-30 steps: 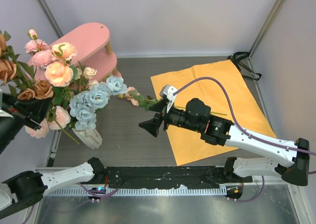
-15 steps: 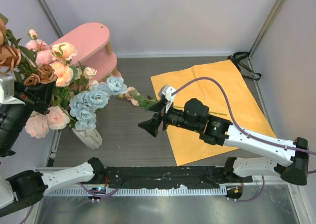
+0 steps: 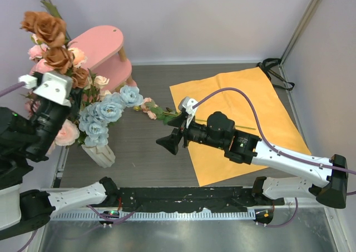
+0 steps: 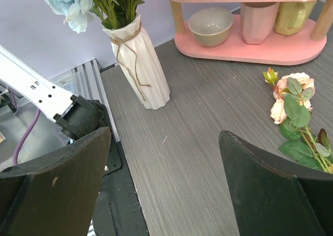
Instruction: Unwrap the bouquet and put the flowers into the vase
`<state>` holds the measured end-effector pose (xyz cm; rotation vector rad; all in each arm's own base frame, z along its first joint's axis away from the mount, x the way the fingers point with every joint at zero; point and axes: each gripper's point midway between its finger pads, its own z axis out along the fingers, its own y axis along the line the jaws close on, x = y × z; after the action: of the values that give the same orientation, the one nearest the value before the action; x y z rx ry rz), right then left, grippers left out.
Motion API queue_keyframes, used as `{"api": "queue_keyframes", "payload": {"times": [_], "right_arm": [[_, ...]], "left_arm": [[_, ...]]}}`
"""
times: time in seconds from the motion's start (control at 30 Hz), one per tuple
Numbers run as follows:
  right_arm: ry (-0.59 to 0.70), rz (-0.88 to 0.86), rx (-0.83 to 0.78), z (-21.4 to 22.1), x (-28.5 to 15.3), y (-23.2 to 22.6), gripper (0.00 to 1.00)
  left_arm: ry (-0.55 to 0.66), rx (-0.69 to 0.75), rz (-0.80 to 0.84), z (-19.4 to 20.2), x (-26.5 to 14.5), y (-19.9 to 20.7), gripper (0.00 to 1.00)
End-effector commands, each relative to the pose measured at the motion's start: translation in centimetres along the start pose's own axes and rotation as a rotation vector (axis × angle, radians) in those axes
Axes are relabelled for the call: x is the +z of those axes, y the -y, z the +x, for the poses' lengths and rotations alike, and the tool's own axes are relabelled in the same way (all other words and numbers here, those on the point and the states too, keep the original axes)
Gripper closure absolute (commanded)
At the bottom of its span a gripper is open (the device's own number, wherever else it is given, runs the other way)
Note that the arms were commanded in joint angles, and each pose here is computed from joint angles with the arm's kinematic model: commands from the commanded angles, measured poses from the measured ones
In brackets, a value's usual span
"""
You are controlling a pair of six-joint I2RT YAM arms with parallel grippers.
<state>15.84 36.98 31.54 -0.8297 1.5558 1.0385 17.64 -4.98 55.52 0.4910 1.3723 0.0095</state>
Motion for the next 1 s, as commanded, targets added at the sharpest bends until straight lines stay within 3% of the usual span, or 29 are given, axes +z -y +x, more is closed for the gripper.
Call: {"api": "queue_keyframes", "payload": {"times": [0.0,0.97], "right_arm": [[0.080,-0.010,-0.006,-2.3,-0.5,-0.4,0.09],[0.049,-0.006,0.013,-0.6,0.2,-0.1,0.09]], "left_arm": [[0.049,-0.016,-0.088,0.6,-0.3,-1.1,1.00],[-0.095,-0.236,-0.352,14.5,-1.5,0.7,1.00]]}}
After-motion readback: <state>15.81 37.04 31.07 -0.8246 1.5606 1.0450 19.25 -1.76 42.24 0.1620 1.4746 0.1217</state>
